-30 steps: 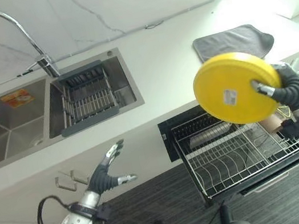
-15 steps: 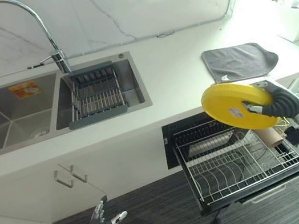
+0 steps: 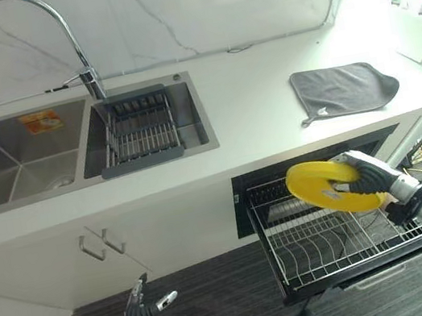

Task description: Place the dishes in the dishwasher.

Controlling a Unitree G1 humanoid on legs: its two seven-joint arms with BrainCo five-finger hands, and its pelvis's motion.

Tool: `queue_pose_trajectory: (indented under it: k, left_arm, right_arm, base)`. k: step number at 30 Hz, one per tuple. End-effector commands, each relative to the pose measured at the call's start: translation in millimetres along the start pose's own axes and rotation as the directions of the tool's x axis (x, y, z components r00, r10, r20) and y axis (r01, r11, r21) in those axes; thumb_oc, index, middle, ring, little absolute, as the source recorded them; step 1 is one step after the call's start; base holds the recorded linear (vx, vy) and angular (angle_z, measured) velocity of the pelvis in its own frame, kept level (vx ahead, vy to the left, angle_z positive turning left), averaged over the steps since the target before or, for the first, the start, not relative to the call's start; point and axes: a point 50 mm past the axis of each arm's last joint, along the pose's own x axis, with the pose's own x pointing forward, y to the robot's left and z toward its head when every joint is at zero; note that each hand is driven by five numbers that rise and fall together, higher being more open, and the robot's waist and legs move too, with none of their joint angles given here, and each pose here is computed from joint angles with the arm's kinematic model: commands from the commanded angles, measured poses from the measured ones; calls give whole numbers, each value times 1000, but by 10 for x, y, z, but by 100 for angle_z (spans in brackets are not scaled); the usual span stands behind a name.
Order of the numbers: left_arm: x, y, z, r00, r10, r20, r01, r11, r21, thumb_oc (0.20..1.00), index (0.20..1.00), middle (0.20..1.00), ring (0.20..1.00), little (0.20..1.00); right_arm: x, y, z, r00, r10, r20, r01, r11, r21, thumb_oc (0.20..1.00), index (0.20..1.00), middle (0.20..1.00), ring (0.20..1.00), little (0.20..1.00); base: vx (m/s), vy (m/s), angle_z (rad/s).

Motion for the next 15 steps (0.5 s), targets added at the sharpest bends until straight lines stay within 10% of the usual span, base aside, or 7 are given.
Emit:
queue_pose_trajectory:
  k: [1, 15]
  left_arm:
    - [176, 152, 241, 996, 4, 87, -13, 996, 93, 1000, 1000, 1000, 1000, 1000]
    - [251, 219, 362, 992, -115, 58, 99, 969, 228, 1000, 1000, 1000, 1000, 1000]
  right_arm:
    - [129, -398, 236, 979, -128, 162, 150, 980, -130, 200, 200, 200, 200, 200]
    - [375, -156, -204, 981, -196, 15, 186, 902, -390, 200, 200, 200, 200, 200]
  base:
    - [23, -17, 7]
    - [67, -48, 12]
